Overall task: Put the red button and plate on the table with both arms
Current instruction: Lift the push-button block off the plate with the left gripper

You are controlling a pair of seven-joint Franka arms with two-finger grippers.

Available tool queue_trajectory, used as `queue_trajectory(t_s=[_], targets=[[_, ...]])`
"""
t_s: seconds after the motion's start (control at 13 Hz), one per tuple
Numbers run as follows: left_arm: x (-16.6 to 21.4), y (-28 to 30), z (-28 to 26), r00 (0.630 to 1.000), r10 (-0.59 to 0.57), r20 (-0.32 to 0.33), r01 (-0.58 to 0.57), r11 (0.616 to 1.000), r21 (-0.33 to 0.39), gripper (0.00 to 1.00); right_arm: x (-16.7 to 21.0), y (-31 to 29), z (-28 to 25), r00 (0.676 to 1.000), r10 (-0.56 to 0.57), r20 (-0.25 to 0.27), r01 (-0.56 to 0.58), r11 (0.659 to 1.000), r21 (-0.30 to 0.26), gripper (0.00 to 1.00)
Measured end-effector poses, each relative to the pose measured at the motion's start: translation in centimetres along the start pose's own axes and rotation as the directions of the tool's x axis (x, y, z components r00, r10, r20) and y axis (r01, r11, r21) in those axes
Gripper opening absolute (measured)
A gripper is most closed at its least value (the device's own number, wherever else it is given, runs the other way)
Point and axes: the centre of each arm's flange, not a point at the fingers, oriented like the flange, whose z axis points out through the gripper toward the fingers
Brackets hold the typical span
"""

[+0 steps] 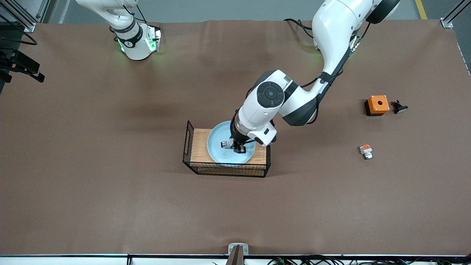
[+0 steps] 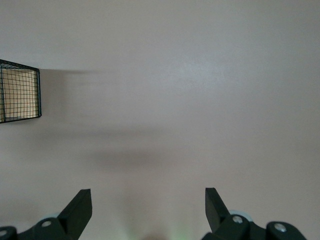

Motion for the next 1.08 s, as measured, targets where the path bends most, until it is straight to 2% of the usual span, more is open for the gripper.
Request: queue_trajectory(t_s=[0.23, 0.54, 0.77, 1.08], targets=[[-1.3, -0.4, -3.0, 1.0, 0.016, 0.023, -0.015, 1.0, -0.023, 0.34, 0.2, 0.0, 0.1, 1.0, -0.003, -0.001, 0.003, 1.0, -0.001, 1.0], [-2.7, -1.4, -9.1, 0.999, 0.046, 0.03, -0.044, 0.998, -0.052, 0.34, 1.8, 0.4, 2.3, 1.0, 0.002, 0.026, -0.002, 1.0, -0.006, 1.0], [-2.6, -2.7, -13.0, 0.986, 0.163, -0.02, -0.164, 0.986, -0.026, 0.34, 3.4, 1.2, 4.3, 0.999, 0.014, 0.037, -0.014, 1.0, -0.008, 1.0], [-0.9, -3.6, -17.1, 0.933, 0.349, -0.09, -0.345, 0.937, 0.053, 0.34, 5.8, 1.9, 8.4, 0.996, 0.015, 0.089, -0.012, 0.999, -0.031, 1.0]])
